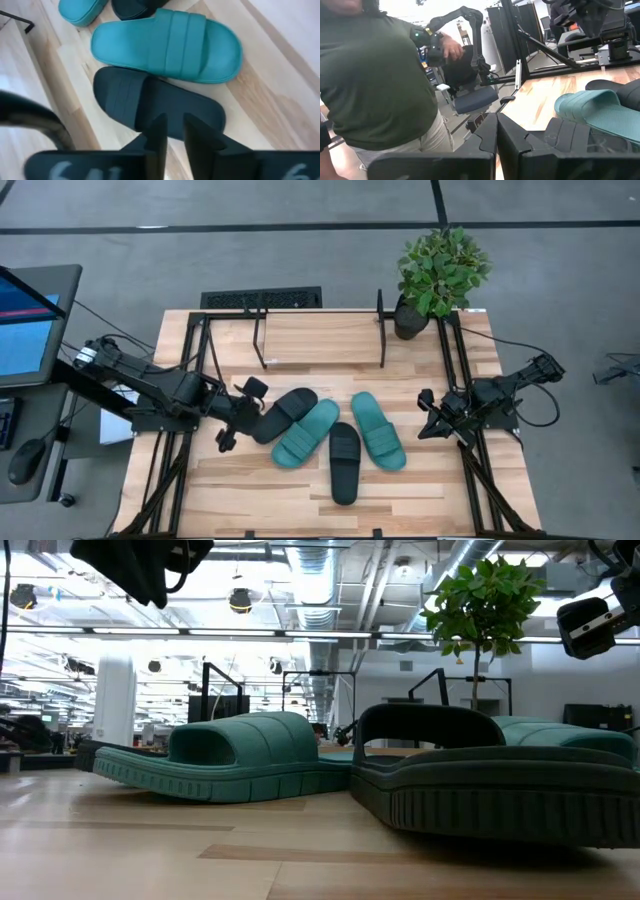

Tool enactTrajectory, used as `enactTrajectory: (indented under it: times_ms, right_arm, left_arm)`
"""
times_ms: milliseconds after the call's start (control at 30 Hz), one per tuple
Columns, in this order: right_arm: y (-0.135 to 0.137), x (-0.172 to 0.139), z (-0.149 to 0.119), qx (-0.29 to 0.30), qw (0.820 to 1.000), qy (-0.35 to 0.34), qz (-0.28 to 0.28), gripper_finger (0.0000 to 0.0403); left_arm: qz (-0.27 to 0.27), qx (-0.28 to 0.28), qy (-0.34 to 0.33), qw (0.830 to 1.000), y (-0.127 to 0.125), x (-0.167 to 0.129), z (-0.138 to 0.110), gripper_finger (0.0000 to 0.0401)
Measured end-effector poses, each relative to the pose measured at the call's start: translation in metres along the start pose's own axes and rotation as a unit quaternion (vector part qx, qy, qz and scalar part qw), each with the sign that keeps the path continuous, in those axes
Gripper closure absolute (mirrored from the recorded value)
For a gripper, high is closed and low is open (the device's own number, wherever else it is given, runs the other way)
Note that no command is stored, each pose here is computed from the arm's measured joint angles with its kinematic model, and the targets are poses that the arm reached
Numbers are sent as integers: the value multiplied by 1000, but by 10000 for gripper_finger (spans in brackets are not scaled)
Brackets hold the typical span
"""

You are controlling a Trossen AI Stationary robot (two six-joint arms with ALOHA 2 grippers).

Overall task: Pick and place slides into the shelf
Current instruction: Put the top black slide on the shelf

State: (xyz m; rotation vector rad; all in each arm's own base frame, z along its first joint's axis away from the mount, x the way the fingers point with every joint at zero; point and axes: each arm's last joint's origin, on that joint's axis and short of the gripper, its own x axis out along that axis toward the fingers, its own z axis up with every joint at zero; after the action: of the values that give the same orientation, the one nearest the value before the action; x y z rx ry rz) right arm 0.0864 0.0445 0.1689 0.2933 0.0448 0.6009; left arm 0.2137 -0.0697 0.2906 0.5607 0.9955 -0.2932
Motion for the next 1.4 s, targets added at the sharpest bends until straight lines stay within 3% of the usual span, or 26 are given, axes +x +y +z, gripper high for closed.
enactTrajectory:
  times_ms: [200, 300, 500, 733, 1000, 1400]
  right_arm:
    - [0, 0, 0, 0, 1000, 0, 0, 401]
    - [0, 0, 0, 0, 1000, 0, 0, 401]
    - [0, 0, 0, 0, 1000, 0, 0, 401]
    - [0, 0, 0, 0, 1000, 0, 0, 401]
    - [0, 0, 0, 0, 1000, 0, 0, 401]
    - [0, 0, 0, 0, 1000, 0, 0, 401]
  left_arm:
    - [-12, 42, 28, 999, -3, 4, -7, 285]
    - [-46, 61, 54, 996, -10, 12, -17, 275]
    - [-81, 90, 74, 990, -27, 31, -24, 276]
    - [-85, 106, 70, 988, -37, 54, -12, 277]
    - [-108, 112, 138, 978, -46, 93, -11, 278]
    - [-105, 116, 132, 979, -47, 98, -12, 278]
